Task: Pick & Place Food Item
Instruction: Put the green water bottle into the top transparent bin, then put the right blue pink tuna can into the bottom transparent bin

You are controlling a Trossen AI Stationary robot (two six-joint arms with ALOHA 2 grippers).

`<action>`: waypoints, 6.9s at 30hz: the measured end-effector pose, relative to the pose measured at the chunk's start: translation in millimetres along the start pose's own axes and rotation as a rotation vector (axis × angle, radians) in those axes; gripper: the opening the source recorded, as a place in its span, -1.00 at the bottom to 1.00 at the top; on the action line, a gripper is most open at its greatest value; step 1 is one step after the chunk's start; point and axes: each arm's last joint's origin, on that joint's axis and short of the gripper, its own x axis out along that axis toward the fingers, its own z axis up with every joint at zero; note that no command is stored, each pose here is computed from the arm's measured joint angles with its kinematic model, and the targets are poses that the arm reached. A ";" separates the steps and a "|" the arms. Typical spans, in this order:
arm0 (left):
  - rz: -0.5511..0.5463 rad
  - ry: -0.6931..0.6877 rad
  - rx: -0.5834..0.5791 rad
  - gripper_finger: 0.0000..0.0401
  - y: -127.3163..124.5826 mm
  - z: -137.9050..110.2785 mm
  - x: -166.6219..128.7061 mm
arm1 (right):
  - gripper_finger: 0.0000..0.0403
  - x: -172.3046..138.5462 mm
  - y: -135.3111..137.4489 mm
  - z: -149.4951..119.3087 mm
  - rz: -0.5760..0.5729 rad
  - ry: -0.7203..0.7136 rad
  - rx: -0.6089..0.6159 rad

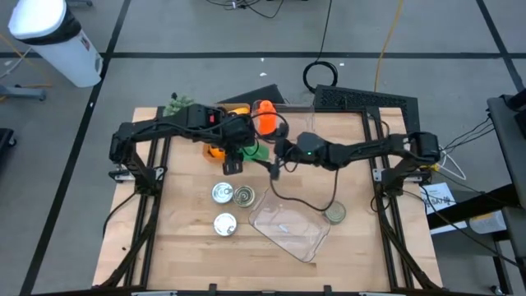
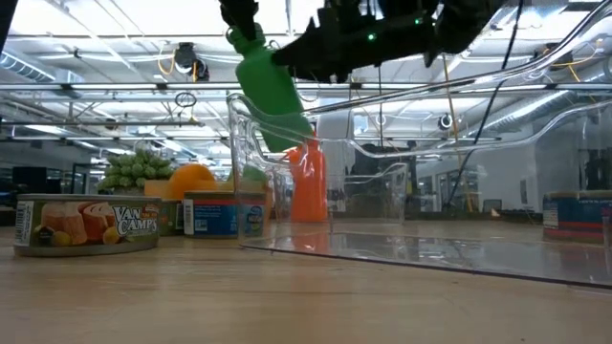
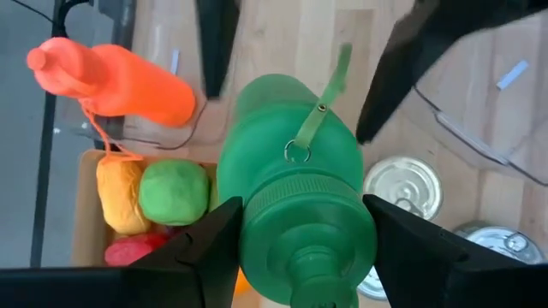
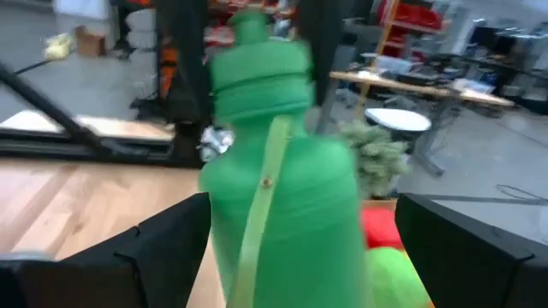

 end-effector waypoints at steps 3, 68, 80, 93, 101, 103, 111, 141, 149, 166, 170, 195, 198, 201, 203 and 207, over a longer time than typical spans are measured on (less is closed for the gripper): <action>-0.001 0.002 -0.011 0.14 -1.2 -0.2 -0.4 | 0.76 12.0 2.8 -3.9 0.013 0.014 -0.005; -0.118 -0.778 -0.102 0.60 -10.4 -122.5 -10.3 | 0.12 -51.2 -136.5 -116.0 -0.518 0.120 0.327; -0.116 -0.730 -0.101 0.61 -12.2 -115.8 2.3 | 0.28 -47.6 -135.5 -129.0 -0.517 0.169 0.308; -0.116 -0.730 -0.101 0.60 -12.2 -115.9 2.3 | 0.73 -59.8 -129.5 -93.8 -0.492 0.151 0.263; -0.115 -0.730 -0.100 0.58 -12.2 -115.9 2.3 | 0.71 -89.1 -105.1 -43.3 -0.464 0.182 0.166; -0.112 -0.731 -0.092 0.56 -12.2 -115.9 2.3 | 0.71 -91.1 -107.8 -45.2 -0.502 0.212 0.146; -0.111 -0.735 -0.091 0.61 -12.3 -115.6 2.0 | 0.64 -60.6 -121.5 -92.4 -0.481 0.201 0.229; -0.116 -0.729 -0.104 0.55 -12.2 -115.9 2.3 | 0.77 -53.3 -119.7 -108.9 -0.504 0.239 0.241; -0.116 -0.730 -0.104 0.55 -12.2 -115.9 2.2 | 0.77 -74.3 -110.0 -81.5 -0.474 0.312 0.282; -0.098 -0.731 -0.105 0.55 -11.7 -115.9 2.1 | 0.77 -199.7 19.0 -30.6 0.039 0.871 0.595; -0.100 -0.734 -0.114 0.55 -11.6 -115.6 1.9 | 0.77 -204.7 41.8 -39.9 0.093 0.951 0.543; -0.131 -0.788 -0.196 0.55 -10.9 -111.6 -2.1 | 0.71 -212.1 71.2 -121.5 -0.131 0.952 0.460; -0.131 -0.788 -0.197 0.55 -10.9 -111.6 -2.1 | 0.69 -210.1 60.9 -131.4 -0.262 0.882 0.440; -0.131 -0.788 -0.196 0.55 -10.9 -111.6 -2.1 | 0.69 -207.3 51.1 -134.1 -0.387 0.809 0.418; -0.130 -0.788 -0.193 0.55 -10.9 -111.6 -2.1 | 0.69 -205.4 44.8 -134.0 -0.465 0.766 0.384; -0.130 -0.788 -0.193 0.55 -10.9 -111.6 -2.1 | 0.69 -200.3 33.3 -132.3 -0.547 0.732 0.329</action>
